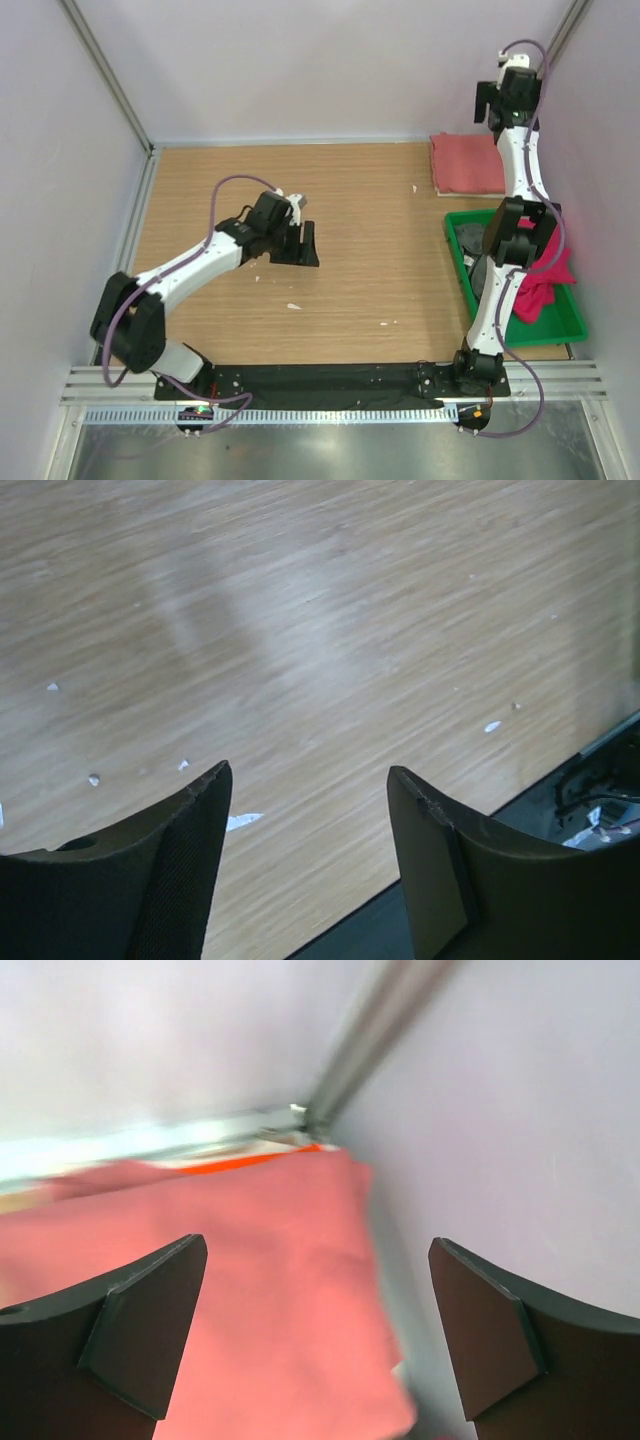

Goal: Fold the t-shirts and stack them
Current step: Reset both grippers

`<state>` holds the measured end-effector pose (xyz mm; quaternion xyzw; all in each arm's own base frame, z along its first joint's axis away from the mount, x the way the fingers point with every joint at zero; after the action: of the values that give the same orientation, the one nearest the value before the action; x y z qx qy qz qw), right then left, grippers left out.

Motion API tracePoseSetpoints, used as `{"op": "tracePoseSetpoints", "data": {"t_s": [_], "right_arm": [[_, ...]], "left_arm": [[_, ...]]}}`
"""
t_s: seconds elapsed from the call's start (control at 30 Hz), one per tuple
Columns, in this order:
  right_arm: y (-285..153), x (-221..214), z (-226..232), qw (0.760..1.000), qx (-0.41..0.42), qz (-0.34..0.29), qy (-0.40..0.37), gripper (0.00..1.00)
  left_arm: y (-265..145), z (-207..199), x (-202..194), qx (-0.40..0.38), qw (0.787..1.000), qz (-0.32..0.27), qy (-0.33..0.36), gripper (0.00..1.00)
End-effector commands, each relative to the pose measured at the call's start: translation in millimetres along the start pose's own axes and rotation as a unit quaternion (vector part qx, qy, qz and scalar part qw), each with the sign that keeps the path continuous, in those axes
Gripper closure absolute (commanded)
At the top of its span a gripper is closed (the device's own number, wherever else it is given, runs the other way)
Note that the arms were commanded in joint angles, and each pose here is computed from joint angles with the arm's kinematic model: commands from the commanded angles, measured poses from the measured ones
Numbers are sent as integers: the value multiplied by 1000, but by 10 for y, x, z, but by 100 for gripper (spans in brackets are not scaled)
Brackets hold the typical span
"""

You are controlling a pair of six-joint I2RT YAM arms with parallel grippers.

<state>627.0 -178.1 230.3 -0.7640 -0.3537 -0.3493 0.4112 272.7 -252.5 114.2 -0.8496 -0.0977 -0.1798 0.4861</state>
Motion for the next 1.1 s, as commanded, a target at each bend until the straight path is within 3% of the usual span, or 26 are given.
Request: {"op": "tracePoseSetpoints", "data": {"t_s": [0.0,0.13,0.17,0.23,0.27,0.33,0.37,0.43,0.5,0.53,0.57,0.63,0.67,0.7,0.77,0.8,0.87,0.97,1.07], "right_arm": [[-1140,1024,207,991,50,-93,84,0],[-1875,1000,1182,969,192,-69,140,0],[-1925,675,1486,965,219,-28,143,0],[-2491,753,1926,933,308,-46,180,0],[-2554,335,2203,924,336,-1,181,0],[-3086,354,2421,888,400,-14,227,0],[-3165,-69,2569,882,408,28,233,0],[-3447,-213,2677,855,434,34,283,0],[-3666,-624,2581,845,430,52,313,0],[-3757,-685,2533,831,427,60,352,0],[-3877,-967,2482,824,425,75,367,0],[-4029,-1171,2431,805,433,87,397,0],[-4087,-1479,2472,792,431,124,415,0],[-4239,-1445,2379,775,446,108,434,0],[-4313,-1818,2377,756,427,161,468,0],[-4400,-1829,2308,747,432,153,482,0],[-4451,-2190,2313,743,411,201,489,0],[-4589,-2396,2260,723,410,222,510,0],[-4719,-2431,2196,702,434,199,529,0]], "left_arm": [[-279,-141,-61,-52,997,-44,-33,35],[-463,-302,-268,-125,987,-47,-90,28],[-500,-330,-336,-140,984,-42,-97,26],[-608,-353,-447,-172,975,-56,-127,24],[-640,-353,-488,-182,971,-59,-140,23],[-767,-359,-562,-217,960,-90,-152,22],[-830,-375,-582,-232,951,-98,-177,21],[-957,-355,-640,-270,933,-137,-191,20],[-938,-251,-720,-290,913,-158,-239,19],[-1109,-282,-707,-324,895,-187,-244,19],[-1003,-166,-822,-327,882,-177,-289,18],[-1108,-136,-806,-368,851,-208,-312,18],[-1289,-171,-801,-409,827,-229,-311,18],[-1179,-74,-881,-408,818,-218,-342,18],[-1258,-30,-901,-432,796,-233,-354,17],[-1257,-64,-921,-433,800,-221,-351,17],[-1228,-121,-965,-441,807,-204,-334,17],[-1414,-200,-859,-483,779,-223,-332,13],[-1567,-216,-798,-505,758,-245,-330,4]]}}
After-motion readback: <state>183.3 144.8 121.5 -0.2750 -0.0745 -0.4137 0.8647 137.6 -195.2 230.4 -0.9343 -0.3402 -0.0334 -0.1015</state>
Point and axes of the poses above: each gripper's point midway between its finger pads, its own y axis out along the fingers, its own z axis along the line the jaws close on, x = y × z, the point moved 1 cm from there along -y, back along the fingers, and after that the axes turned 7 degrees about -y, right-handed, at the moved point
